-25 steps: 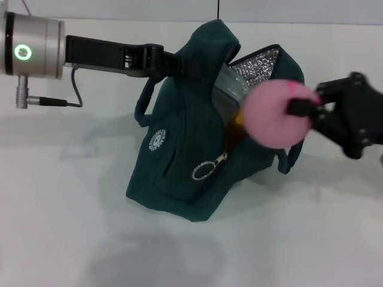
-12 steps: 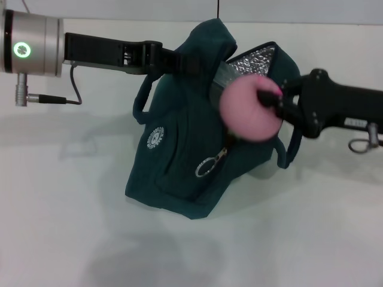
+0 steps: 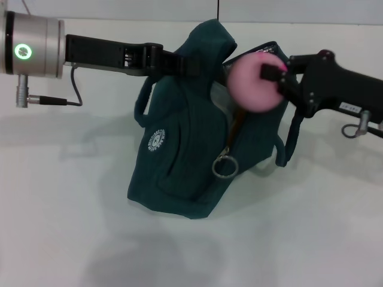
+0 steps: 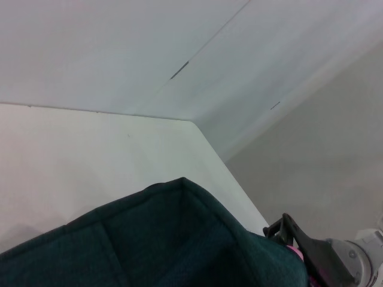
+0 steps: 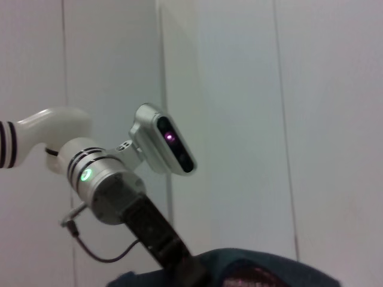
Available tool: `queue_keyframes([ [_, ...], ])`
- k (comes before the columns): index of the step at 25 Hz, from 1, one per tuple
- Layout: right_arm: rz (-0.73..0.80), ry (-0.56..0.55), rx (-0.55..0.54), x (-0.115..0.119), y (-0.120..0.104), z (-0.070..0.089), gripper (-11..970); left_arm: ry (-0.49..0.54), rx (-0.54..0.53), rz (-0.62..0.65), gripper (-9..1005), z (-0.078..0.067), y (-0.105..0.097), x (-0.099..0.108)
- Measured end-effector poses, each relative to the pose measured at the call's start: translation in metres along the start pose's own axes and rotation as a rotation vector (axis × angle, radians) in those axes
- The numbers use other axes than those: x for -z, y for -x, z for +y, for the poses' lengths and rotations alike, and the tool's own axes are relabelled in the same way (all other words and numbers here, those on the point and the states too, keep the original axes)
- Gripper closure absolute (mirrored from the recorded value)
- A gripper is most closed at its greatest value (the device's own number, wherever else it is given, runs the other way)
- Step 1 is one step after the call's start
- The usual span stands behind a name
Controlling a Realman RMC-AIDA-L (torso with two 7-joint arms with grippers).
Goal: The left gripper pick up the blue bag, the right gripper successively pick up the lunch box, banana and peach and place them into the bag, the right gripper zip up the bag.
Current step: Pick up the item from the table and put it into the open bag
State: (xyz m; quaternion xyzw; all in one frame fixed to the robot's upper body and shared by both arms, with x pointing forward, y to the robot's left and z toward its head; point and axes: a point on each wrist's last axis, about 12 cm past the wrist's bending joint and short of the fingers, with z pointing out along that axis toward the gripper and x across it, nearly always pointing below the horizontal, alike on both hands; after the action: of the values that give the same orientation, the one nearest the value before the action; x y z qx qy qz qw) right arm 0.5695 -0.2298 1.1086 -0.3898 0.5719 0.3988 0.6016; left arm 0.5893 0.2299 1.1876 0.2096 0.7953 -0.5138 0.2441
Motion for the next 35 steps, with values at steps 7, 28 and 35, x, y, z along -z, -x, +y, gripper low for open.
queue_keyframes([
  [7,0.023,0.120,0.007,-0.011,0.000,0.012,928,-0.003,0.002,0.000,941,0.000,-0.001,-0.001],
  [28,0.103,0.248,-0.015,-0.019,-0.008,0.027,927,-0.010,0.006,0.002,940,-0.001,-0.001,-0.003],
  [35,0.207,0.206,-0.049,-0.022,-0.019,0.024,927,-0.010,0.009,0.001,940,-0.001,-0.002,-0.002],
])
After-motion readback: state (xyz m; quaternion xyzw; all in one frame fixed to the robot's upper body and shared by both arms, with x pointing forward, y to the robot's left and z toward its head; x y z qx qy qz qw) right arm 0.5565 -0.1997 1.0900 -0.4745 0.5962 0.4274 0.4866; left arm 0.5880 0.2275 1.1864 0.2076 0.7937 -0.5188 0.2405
